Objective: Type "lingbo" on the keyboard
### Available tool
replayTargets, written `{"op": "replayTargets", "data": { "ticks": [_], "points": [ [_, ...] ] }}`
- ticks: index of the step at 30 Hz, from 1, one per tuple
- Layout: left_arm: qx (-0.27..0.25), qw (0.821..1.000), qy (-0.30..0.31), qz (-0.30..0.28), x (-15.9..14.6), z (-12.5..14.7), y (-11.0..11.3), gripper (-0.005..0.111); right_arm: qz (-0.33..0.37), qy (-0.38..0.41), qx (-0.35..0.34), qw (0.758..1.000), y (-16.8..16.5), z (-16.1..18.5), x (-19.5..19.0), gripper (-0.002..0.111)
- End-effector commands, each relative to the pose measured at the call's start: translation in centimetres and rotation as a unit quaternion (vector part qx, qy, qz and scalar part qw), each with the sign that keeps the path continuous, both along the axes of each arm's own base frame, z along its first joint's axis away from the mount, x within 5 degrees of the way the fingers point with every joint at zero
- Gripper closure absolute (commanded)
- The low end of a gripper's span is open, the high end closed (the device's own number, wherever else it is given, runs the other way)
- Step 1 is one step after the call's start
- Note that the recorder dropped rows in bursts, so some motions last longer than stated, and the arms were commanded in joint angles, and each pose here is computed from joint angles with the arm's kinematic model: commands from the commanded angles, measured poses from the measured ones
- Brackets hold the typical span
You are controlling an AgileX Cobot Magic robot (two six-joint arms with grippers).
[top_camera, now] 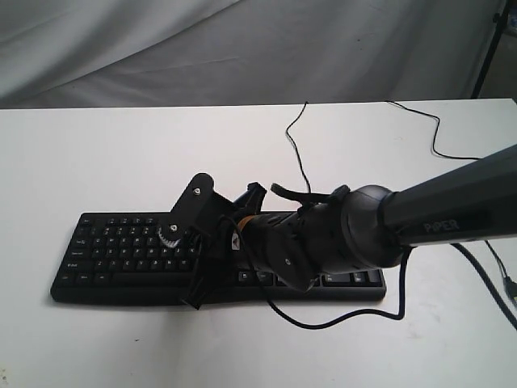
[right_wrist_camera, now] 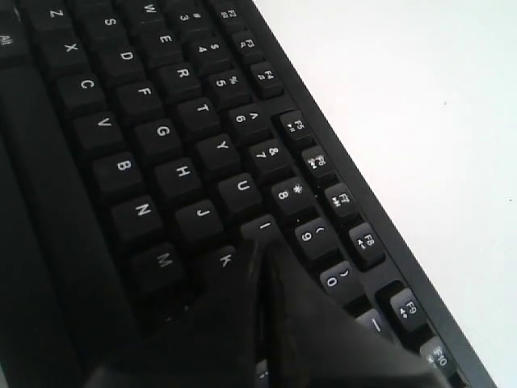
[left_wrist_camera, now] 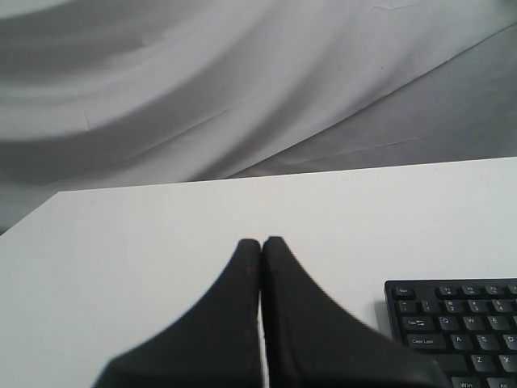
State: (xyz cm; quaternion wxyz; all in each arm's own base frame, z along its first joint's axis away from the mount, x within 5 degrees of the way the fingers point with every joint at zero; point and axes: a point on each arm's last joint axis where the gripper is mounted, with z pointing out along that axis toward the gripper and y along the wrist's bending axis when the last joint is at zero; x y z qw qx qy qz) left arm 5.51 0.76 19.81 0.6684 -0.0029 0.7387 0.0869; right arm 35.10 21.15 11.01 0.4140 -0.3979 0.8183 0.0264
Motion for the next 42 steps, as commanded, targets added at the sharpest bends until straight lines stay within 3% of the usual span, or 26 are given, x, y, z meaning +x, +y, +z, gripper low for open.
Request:
{"op": "replayTargets", "data": {
  "ticks": [1,30,42],
  "points": [
    [-0.002,1.0,0.002,-0.002,0.0,-0.2,0.0,0.106,0.004,-0.002,-0.006,1.0,-0.2,0.1,0.2,0.108],
    [-0.002,1.0,0.002,-0.002,0.0,-0.2,0.0,0.106,0.003,0.014,-0.022,1.0,-0.9,-1.4,0.5,0.108],
    [-0.002,1.0,0.002,-0.002,0.0,-0.2,0.0,0.106,0.008,-0.006,-0.015,1.0,-0.8,0.6,0.5,0.108]
  ]
}}
